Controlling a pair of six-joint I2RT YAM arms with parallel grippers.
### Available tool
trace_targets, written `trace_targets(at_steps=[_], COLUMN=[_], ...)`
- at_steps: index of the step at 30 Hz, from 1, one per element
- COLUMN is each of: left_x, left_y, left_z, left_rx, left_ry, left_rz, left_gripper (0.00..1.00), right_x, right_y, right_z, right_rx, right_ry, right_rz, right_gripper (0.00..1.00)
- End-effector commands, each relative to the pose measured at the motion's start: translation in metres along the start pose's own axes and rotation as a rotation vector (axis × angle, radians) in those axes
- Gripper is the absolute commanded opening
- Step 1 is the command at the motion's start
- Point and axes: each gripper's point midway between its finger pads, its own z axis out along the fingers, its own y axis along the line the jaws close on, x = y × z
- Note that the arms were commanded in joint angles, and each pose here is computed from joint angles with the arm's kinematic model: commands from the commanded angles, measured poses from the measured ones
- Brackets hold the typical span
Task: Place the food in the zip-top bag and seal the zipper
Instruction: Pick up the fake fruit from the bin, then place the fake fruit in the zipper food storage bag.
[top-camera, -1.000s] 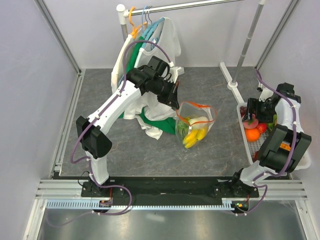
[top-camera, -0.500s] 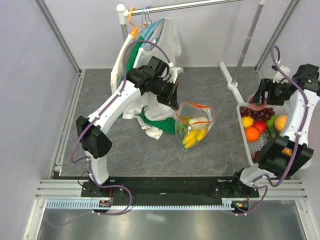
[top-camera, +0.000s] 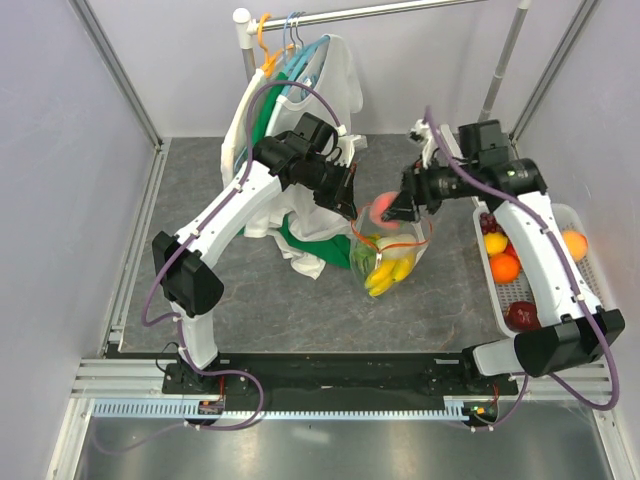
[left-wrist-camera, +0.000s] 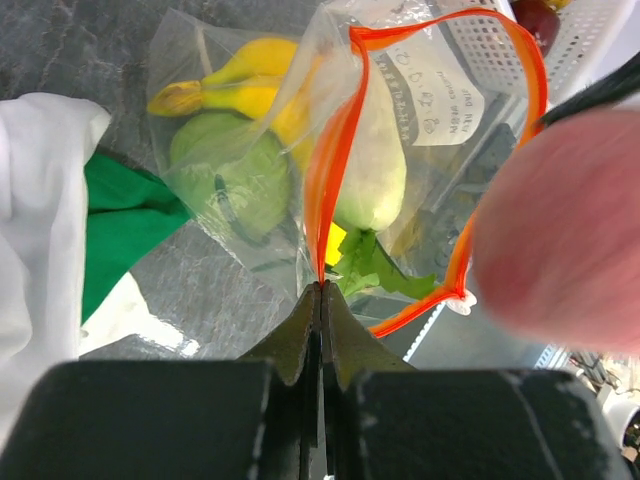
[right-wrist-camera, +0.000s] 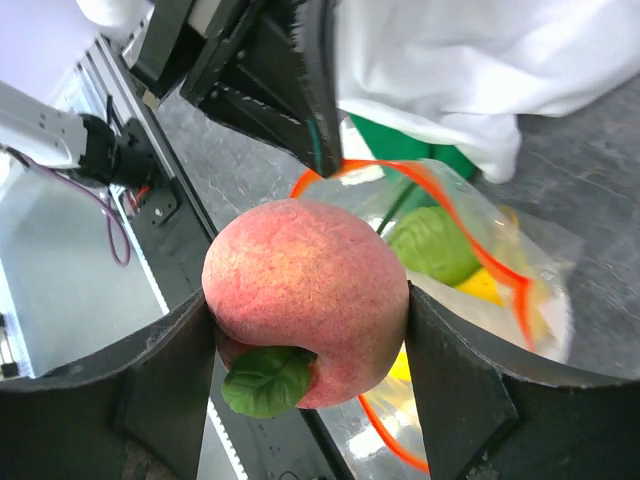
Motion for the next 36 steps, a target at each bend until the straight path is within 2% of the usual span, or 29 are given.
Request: trace_targets(at_steps=[1,8,16,19,20,22,23,25,30,33,34,36], left_x=[-0.003,-0.004,-0.003,-0.002,-0.001,-0.001,-0.001,0.001,0.001,0.0,0.0,0.0], left_y=[-0.014,-0.021,-0.03,-0.03,-0.029,-0.028,-0.026,-0.026,-0.024,-0.025,-0.025,-0.025], left_z=[-0.012,-0.015,-0.017,-0.017,-0.016,-0.016,-0.016,-0.016,-0.018,-0.018,-0.018,-0.019], left_rx=[0.072,0.106,0.161,0.167,0.165,0.16,0.154,0.153,0.143,0.149,0.15,0.147], left_ry=[-0.016,-0.016,-0.008,-0.005,-0.003,-0.001,-0.002,0.002,0.0,0.0,-0.001,-0.003], left_rz=[0.029,0.026,0.017,0.018,0.017,0.015,0.013,0.01,0.013,0.014,0.015,0.019], left_gripper=[0.02,0.02,0.02,0.02,0.02,0.02,0.02,0.02,0.02,0.02,0.02,0.02], right_x=[0.002,0.039,0.074,0.079,0.08,0.074,0.069,0.047,0.002,0.005,0.011,0.023], right_y=[-0.005,-0.017,-0.031,-0.035,-0.037,-0.033,-0.03,-0.019,-0.007,-0.032,-0.038,-0.056], right_z=[0.02,0.054,0.075,0.079,0.079,0.076,0.073,0.057,0.009,-0.017,-0.022,-0.032], right_rx=[0.076,0.137,0.174,0.197,0.212,0.209,0.208,0.216,0.278,0.414,0.451,0.538], right_ry=[-0.006,0.125,0.201,0.211,0.217,0.217,0.209,0.165,0.044,0.059,0.081,0.121], right_rz=[-0.07,-0.138,-0.111,-0.127,-0.131,-0.136,-0.14,-0.17,-0.206,-0.187,-0.185,-0.168], right_gripper=[0.3,0.28,0.31,0.5,0.68,0.8,0.9,0.98,0.98,0.96,0.91,0.87])
